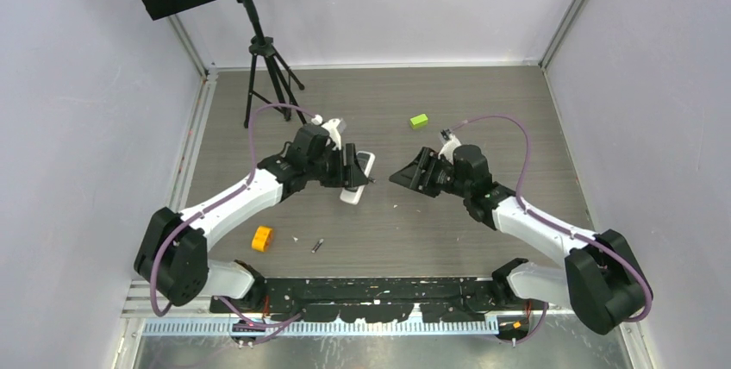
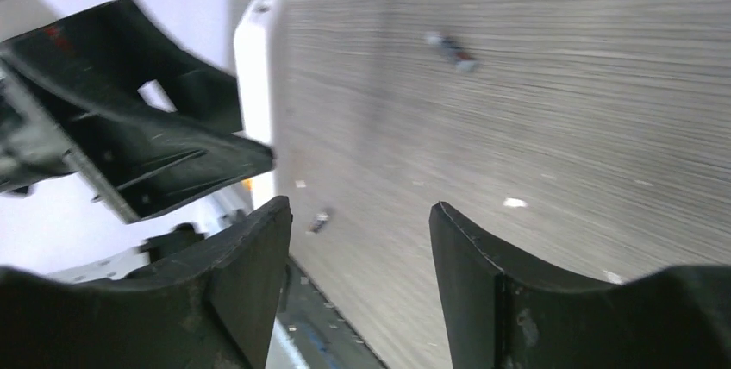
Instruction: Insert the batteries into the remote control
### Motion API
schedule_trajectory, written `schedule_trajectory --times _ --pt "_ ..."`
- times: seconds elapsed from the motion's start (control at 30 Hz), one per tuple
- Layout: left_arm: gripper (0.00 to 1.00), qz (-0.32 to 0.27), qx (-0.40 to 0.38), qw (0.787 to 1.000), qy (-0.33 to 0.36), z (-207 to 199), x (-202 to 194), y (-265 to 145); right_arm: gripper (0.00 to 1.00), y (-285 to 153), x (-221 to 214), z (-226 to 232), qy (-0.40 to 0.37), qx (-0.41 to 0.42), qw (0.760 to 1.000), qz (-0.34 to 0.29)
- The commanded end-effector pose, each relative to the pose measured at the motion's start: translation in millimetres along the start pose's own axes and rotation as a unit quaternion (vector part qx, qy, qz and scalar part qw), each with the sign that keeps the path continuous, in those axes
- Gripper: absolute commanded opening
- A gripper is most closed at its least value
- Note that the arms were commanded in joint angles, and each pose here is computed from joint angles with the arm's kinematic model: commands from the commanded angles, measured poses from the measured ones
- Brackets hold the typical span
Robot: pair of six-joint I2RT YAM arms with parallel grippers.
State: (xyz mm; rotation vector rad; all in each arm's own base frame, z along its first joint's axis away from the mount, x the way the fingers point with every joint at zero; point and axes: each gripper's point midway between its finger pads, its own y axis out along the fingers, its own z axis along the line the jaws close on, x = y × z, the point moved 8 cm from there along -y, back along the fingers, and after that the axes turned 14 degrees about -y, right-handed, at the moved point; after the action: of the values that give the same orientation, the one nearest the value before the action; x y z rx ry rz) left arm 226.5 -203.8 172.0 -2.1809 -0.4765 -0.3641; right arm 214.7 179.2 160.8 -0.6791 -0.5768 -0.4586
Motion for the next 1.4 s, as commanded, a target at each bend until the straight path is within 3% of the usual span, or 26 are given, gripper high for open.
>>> schedule_trajectory --times 0.0,0.17,0.33,0.67,0.73,0.9,1.0,1.17,1.23,1.3,1.37 --pt "0.37 -0.038 -0.151 0.987 -0.042 -55 27 -25 0.67 -15 30 62 -0.011 0.165 0.98 -0.114" --pt "0.37 -0.052 -0.223 0.968 -0.102 -65 37 -39 0.72 -14 27 83 -0.019 0.2 0.971 -0.133" --pt "0.37 -0.029 -0.296 0.946 -0.129 -80 43 -49 0.77 -5 24 93 -0.013 0.232 0.965 -0.123" --pt "0.36 0.002 -0.378 0.912 -0.159 -89 43 -54 0.77 -2 24 101 0.007 0.264 0.956 -0.131" --pt "0.36 0.003 -0.39 0.907 -0.161 -90 43 -54 0.71 -2 25 104 0.013 0.28 0.951 -0.129" --pt "0.37 0.004 -0.412 0.898 -0.154 -95 45 -59 0.41 3 29 113 0.035 0.323 0.939 -0.116" --pt "0.46 -0.006 -0.409 0.901 -0.143 -94 46 -61 0.29 8 27 112 0.031 0.316 0.942 -0.108" --pt "0.8 -0.047 -0.324 0.939 -0.1 -80 45 -59 0.2 18 16 105 -0.052 0.235 0.967 -0.08" --pt "0.85 -0.065 -0.25 0.962 -0.09 -66 43 -55 0.2 21 6 103 -0.117 0.162 0.979 -0.046" --pt "0.88 -0.078 -0.208 0.972 -0.082 -58 44 -55 0.19 23 -2 103 -0.192 0.104 0.975 -0.029" --pt "0.88 -0.082 -0.184 0.976 -0.078 -52 44 -53 0.19 25 -7 105 -0.22 0.072 0.973 -0.022"
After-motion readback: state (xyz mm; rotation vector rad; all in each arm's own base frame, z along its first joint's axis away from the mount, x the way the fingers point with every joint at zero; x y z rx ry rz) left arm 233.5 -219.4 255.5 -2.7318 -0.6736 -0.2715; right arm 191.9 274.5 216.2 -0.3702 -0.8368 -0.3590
